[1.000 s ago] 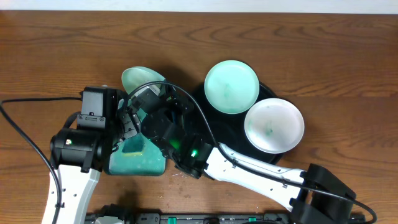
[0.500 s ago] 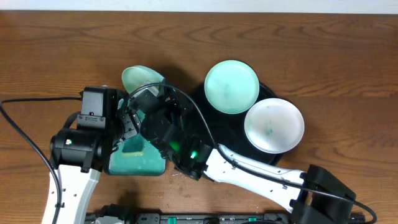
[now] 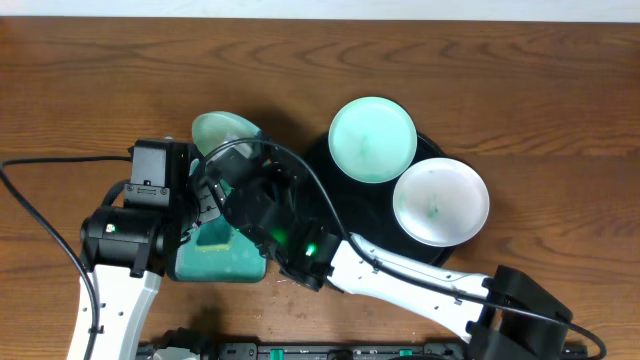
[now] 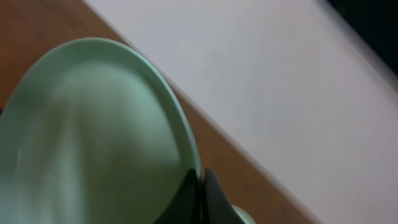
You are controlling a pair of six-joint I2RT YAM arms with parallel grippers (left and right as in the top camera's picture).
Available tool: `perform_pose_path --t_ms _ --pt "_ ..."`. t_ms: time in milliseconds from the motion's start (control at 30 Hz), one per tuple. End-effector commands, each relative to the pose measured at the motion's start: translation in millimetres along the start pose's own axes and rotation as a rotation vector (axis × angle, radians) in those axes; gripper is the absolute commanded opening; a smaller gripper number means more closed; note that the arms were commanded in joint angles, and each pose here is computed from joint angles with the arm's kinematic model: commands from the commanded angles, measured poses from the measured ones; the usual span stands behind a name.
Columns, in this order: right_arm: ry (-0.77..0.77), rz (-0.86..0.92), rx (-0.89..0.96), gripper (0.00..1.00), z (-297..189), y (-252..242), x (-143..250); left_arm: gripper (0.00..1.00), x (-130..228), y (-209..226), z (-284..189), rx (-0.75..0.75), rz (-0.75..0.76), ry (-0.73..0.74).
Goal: Clean dirty plates on tray and stack at the side
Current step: 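Lift the pale green plate with the right gripper over the sponge tray, then carry the plate right and set it on the table beside the tray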
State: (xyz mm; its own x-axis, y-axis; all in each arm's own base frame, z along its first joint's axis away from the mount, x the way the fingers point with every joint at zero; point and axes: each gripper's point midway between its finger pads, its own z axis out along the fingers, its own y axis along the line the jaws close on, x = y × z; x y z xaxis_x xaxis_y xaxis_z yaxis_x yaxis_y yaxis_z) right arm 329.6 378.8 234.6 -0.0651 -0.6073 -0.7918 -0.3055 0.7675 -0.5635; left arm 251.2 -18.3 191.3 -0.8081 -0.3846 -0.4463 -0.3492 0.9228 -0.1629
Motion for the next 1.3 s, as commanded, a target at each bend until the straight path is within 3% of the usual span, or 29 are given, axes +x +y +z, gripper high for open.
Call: perform_pose_path --t_ms 0,167,233,333,500,667,800,967,1267 --pt "0.078 0.364 -0.063 0.01 13.3 -8.4 19.0 0.81 -5.1 -0.6 -4.2 0.004 -0.003 -0.015" --pt "0.25 0.608 -0.402 0.01 15.6 13.9 43.7 0.81 -5.1 -0.6 -4.2 0.004 -0.003 -0.015" --pt "0.29 0.692 -0.538 0.01 9.7 -4.5 43.1 0.81 -5.1 -0.6 -4.2 0.004 -0.003 -0.015" --pt "0.323 0.81 -0.56 0.01 5.8 -60.3 50.9 0.81 -5.1 -0.6 -4.2 0.004 -0.002 -0.015" --pt "0.439 1.08 -0.293 0.01 -6.3 -192.1 115.1 0.81 -5.1 -0.6 -4.2 0.004 -0.002 -0.015" --pt "0.636 1.283 0.172 0.01 -53.9 -313.5 238.2 0.81 -5.1 -0.6 -4.2 0.004 -0.002 -0.015" --pt "0.824 1.404 0.492 0.01 -107.0 -363.2 329.6 0.81 -5.1 -0.6 -4.2 0.004 -0.003 -0.015" --pt "1.045 1.523 0.683 0.01 -150.8 -373.8 409.4 0.81 -5.1 -0.6 -4.2 0.004 -0.003 -0.015" --pt "1.4 1.589 0.628 0.01 -157.0 -320.1 484.0 0.81 -5.1 -0.6 -4.2 0.004 -0.003 -0.015"
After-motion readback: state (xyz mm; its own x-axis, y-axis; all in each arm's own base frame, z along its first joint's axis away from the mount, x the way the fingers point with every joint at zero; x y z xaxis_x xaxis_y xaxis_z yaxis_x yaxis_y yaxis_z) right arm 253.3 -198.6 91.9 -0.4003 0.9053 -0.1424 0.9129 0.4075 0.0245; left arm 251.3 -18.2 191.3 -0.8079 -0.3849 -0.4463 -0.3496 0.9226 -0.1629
